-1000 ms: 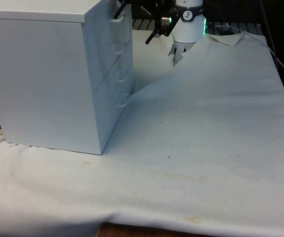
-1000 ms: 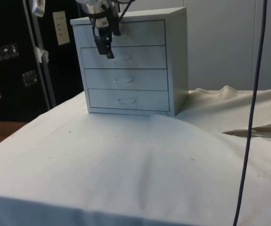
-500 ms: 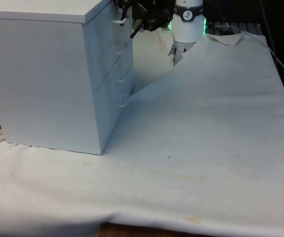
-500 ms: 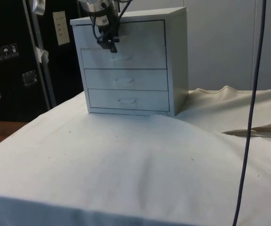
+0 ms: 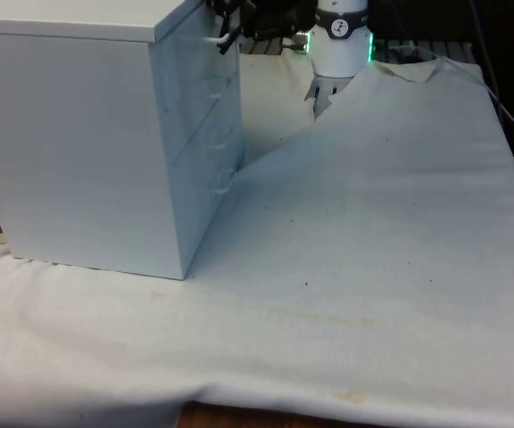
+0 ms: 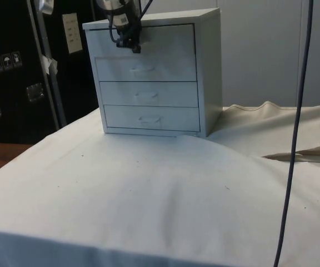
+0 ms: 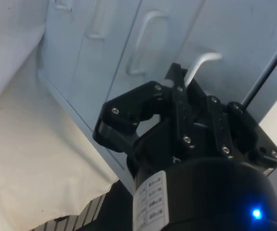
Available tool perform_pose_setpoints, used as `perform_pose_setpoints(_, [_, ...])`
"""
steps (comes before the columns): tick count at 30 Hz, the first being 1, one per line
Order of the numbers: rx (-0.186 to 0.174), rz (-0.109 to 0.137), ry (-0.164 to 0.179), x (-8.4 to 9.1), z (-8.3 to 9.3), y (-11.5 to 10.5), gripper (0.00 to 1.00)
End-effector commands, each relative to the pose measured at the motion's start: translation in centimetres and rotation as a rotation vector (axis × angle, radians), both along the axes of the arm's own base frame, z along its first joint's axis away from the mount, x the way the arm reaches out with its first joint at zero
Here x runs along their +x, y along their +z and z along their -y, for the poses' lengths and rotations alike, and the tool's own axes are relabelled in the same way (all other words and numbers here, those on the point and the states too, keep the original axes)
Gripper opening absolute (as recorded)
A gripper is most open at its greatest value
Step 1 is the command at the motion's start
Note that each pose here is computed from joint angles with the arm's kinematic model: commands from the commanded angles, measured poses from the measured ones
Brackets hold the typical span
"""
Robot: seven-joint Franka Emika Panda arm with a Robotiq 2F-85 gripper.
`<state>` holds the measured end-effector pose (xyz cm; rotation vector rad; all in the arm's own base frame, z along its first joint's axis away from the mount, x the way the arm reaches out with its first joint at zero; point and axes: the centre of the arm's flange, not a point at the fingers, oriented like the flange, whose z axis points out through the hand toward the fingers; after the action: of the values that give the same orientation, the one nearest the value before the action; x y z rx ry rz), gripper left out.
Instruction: Open the drawer, then close it.
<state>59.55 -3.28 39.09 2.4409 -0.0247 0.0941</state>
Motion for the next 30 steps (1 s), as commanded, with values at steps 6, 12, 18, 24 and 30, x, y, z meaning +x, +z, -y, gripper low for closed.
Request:
perform_pose_setpoints(6, [0.000,0.002,-0.002,0.0,0.1,0.1,0.00])
perform_pose_setpoints(12, [0.001,0.009,-0.013,0.6,-1.0,0.9,0.00])
perform_pose_setpoints(18, [0.007,0.014,-0.008,0.4,-0.7,1.0,0.00])
perform_pose_setpoints(24, [-0.001,0.000,-0.004,0.0,0.1,0.1,0.00])
perform_pose_setpoints(30, [-0.002,0.000,-0.006,0.0,0.1,0.1,0.00])
